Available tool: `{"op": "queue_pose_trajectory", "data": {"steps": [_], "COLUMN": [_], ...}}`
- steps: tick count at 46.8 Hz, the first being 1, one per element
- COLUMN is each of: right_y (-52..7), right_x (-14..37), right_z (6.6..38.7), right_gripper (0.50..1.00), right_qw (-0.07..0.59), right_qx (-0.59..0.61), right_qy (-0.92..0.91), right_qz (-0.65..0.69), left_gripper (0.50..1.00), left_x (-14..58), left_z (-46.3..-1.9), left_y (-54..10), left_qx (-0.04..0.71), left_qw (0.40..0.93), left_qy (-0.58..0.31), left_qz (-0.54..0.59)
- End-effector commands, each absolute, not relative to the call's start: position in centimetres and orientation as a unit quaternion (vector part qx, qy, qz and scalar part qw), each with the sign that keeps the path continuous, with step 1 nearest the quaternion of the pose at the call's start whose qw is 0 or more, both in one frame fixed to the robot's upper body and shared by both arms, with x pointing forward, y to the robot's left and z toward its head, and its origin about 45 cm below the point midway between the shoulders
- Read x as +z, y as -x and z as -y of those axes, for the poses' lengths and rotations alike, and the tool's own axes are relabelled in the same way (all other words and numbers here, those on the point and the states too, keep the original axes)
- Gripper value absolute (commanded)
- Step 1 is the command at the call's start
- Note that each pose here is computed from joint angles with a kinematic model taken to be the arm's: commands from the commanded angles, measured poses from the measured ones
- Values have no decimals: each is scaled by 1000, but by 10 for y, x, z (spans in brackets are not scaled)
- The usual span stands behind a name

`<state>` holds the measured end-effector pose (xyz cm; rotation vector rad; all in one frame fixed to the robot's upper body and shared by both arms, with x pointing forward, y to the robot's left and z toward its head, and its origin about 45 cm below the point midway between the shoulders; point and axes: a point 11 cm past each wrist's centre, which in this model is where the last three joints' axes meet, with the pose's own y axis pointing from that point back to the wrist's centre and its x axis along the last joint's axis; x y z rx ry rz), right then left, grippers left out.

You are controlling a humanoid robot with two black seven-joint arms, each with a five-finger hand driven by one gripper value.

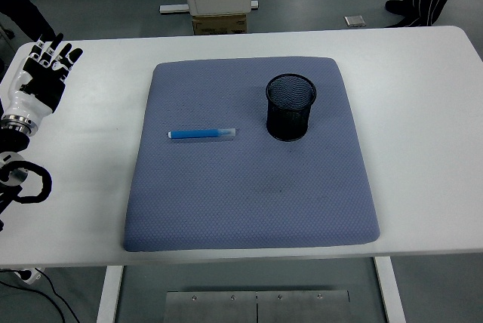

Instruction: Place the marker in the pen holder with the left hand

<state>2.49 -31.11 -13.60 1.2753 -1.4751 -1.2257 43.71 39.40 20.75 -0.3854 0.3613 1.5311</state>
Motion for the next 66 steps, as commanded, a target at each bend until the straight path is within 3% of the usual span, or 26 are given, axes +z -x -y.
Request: {"op": "queue_pose_trajectory", "data": {"steps": [1,20,42,52,66], "right_y": [-25,-25,-25,-25,-25], "right_x": [-136,-136,-136,-136,-136], "right_z": [311,311,311,311,311], "right_gripper": [1000,1000,1000,1000,1000], "right_qw": [407,407,407,407,407], "right_qx": [-486,-486,-486,-486,-486], "right_qy": [-506,-506,-506,-506,-506], "right_qz": [585,585,585,585,585], "left_gripper": [1000,1000,1000,1000,1000], "left_x": [208,207,209,228,242], "left_z": [-392,-395,-367,-369,-332], "left_y": [-437,-436,-447,-454,-467], "left_qx": [679,680,643,636,563], "left_qw": [693,699,760,768,824], "left_qy": [180,159,37,39,-63], "left_qz": [-165,-154,-86,-68,1]}}
